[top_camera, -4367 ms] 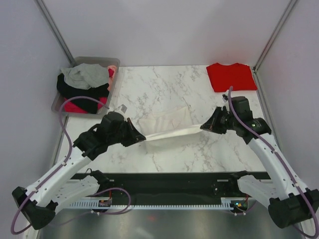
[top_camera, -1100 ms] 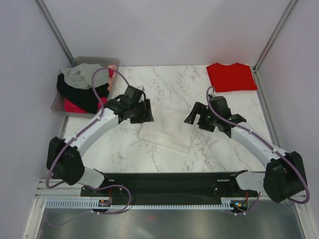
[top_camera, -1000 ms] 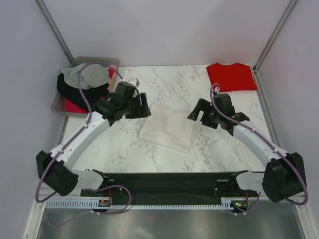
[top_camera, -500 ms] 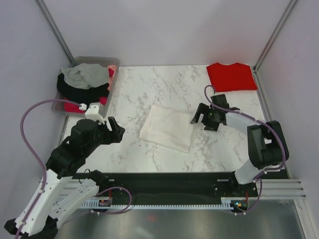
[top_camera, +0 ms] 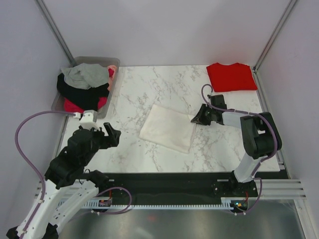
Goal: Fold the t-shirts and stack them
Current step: Neatly place the folded tshirt to the corner
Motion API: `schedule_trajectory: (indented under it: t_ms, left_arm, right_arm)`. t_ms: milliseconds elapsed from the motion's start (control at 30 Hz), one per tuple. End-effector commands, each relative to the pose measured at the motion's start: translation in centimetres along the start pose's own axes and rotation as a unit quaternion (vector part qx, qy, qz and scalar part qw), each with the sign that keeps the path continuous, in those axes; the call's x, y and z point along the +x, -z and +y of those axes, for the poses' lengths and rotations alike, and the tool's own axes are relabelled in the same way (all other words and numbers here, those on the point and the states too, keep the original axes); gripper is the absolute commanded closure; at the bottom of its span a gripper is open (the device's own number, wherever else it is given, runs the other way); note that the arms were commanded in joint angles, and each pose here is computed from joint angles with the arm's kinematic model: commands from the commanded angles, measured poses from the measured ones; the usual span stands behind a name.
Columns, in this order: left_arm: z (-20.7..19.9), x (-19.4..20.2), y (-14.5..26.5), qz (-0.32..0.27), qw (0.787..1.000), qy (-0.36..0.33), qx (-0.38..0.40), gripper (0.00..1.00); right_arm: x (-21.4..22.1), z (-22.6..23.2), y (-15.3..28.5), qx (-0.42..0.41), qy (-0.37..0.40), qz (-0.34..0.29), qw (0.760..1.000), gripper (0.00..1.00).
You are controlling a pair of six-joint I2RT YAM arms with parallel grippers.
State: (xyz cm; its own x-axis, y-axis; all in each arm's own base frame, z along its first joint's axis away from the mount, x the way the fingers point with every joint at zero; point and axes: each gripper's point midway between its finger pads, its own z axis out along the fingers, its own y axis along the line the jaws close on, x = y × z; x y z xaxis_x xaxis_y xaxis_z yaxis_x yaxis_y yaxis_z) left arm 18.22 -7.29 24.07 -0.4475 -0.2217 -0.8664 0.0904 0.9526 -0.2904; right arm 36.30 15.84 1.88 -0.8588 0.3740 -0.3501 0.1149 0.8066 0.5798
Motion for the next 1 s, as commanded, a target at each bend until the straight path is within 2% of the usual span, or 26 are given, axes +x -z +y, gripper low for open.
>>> schedule_trajectory:
  t_ms: [0, 67, 200, 300, 533, 700, 967]
  left_arm:
    - [0.2, -1.4, 0.0, -0.034, 0.999, 0.0, -0.006, 0.15]
    - [0.3, -1.5, 0.1, -0.038, 0.999, 0.002, -0.006, 0.16]
    - [0.5, -1.5, 0.1, -0.041, 0.999, 0.005, -0.012, 0.16]
    - [0.7, -1.3, -0.1, -0.038, 0.999, 0.005, -0.016, 0.16]
    - [1.1, -1.3, -0.7, -0.035, 0.999, 0.008, -0.024, 0.16]
    - [1.1, -1.1, -1.4, -0.026, 0.999, 0.008, -0.024, 0.17]
    - [1.3, -1.1, -1.9, -0.024, 0.999, 0.008, -0.027, 0.17]
  right_arm:
    - [1.2, -1.8, 0.1, 0.026, 0.004, 0.01, 1.0, 0.91]
    - [-0.2, -1.1, 1.0, 0.022, 0.022, -0.001, 1.0, 1.0]
    - [-4.4, 0.4, 3.4, 0.054, 0.076, -0.039, 0.995, 1.0]
    - [-8.6, 1.0, 5.8, 0.108, 0.107, -0.082, 0.985, 1.0]
    - [-18.4, 3.6, 10.1, 0.164, 0.168, -0.167, 0.958, 1.0]
    - [-25.2, 4.8, 13.0, 0.197, 0.178, -0.244, 0.933, 1.0]
    - [-32.4, 3.7, 14.7, 0.24, 0.178, -0.32, 0.899, 1.0]
